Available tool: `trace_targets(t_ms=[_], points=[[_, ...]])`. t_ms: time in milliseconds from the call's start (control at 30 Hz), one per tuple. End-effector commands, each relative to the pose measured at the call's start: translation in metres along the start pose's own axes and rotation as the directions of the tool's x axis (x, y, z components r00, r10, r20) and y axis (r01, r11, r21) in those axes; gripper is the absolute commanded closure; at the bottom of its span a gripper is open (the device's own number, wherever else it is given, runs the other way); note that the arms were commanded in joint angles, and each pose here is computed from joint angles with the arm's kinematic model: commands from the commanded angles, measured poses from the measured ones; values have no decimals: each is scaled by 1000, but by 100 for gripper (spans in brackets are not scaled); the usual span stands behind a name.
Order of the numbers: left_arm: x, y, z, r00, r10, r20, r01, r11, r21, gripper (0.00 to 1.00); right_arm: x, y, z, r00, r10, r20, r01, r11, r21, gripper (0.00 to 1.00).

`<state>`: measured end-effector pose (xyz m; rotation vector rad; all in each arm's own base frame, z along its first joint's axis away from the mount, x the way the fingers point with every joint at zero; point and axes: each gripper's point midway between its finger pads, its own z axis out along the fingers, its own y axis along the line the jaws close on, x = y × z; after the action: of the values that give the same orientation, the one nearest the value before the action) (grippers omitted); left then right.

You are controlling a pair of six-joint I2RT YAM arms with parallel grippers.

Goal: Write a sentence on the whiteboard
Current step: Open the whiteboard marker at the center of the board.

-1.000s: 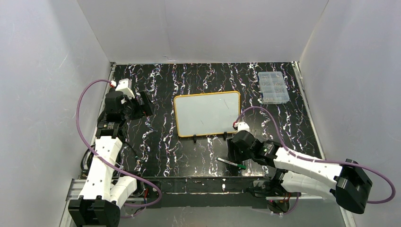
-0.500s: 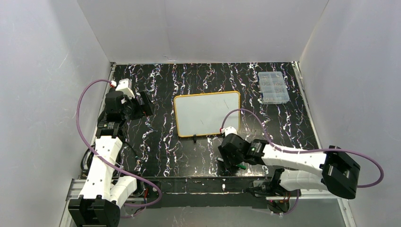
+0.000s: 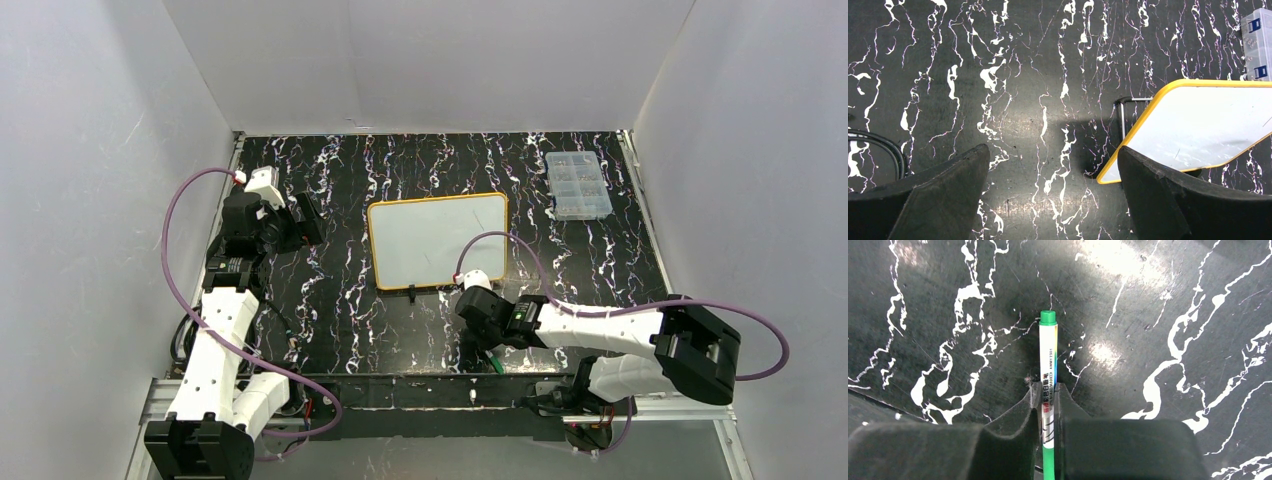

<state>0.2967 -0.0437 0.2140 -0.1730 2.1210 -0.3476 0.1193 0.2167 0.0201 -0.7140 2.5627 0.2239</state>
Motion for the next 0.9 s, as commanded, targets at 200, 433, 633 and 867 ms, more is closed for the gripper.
trace_targets(t_ms=[200,433,633,867], points=[[18,-20,-12,999,43,-31,-40,995,90,5,-57,17,-9,969,136,204,-129,990,-47,99],[25,-69,-63,998,55,-44,-43,970,241,8,-131,40,-66,866,279,414,-200,954,-224,99],[40,-123,-100,994,70,-85,-14,845,534,14,-189,53,-136,695,412,589,-167,889,-426,99],[48,-170,-143,995,42,-93,50,596,801,9,-228,63,-189,544,514,664,-97,824,-558,99]])
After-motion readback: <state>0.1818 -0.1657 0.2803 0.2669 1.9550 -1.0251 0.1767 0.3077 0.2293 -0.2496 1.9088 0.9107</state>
